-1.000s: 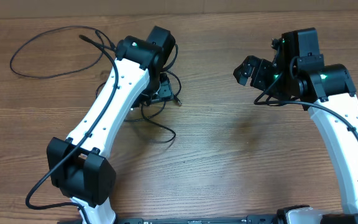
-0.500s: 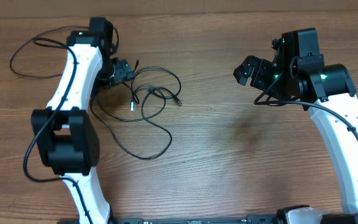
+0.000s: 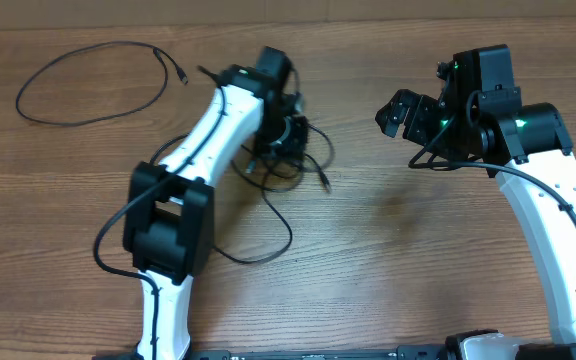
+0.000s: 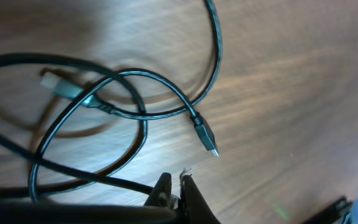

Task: Untangle cables
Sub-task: 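Pull the strand toward the back left with the left gripper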

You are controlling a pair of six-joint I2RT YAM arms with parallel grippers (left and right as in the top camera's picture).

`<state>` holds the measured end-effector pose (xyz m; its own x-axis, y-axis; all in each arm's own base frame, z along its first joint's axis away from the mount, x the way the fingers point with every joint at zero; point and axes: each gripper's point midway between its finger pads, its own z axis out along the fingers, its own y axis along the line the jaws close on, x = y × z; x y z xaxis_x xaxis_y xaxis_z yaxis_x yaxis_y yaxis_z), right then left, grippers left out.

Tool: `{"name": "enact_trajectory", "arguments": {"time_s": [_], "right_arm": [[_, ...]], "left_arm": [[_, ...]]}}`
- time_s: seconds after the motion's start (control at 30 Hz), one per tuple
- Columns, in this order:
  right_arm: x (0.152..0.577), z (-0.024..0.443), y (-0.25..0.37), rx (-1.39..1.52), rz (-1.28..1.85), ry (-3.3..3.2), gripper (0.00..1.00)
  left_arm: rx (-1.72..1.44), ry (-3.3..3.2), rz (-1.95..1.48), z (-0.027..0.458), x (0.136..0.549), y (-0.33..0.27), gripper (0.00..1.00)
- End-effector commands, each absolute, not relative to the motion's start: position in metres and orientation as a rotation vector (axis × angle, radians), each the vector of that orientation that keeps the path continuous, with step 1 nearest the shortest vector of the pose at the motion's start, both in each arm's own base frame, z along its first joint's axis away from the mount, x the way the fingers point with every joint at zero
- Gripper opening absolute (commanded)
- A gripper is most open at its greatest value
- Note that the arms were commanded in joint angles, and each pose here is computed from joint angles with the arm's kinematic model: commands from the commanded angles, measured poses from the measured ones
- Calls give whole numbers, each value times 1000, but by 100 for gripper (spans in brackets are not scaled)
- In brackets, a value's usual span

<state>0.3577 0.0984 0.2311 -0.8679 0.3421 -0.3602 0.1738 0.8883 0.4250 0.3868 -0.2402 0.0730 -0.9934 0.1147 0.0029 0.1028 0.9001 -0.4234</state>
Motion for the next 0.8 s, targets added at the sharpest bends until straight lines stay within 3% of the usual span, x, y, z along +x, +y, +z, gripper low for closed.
{"name": "enact_trajectory", "arguments": {"time_s": [0.0,0.07,0.1,0.2,0.27,0.37,0.5,0.63,0.77], "right_arm": [[359,234,96,371,523,2609,100],[359,234,96,371,523,2609,100],[359,234,96,371,523,2609,100],[359,234,96,371,523,2609,100],[359,234,96,371,523,2609,100],[359,234,96,371,523,2609,100],[359,234,96,371,523,2609,100],[359,234,96,371,522,2609,100],[359,234,96,371,523,2609,100]], "left_arm": [[-239,-3052,712,93,390,-262,22],[-233,-3107,697,115,403,-257,69],[-211,-3141,679,128,412,-248,76],[-40,-3280,618,188,444,-193,81],[200,-3380,506,211,466,-140,100],[558,-3429,344,218,486,-68,100],[1400,-3223,221,196,499,58,100],[1595,-3185,137,149,510,117,100],[1851,-3018,171,103,507,132,100]]}}
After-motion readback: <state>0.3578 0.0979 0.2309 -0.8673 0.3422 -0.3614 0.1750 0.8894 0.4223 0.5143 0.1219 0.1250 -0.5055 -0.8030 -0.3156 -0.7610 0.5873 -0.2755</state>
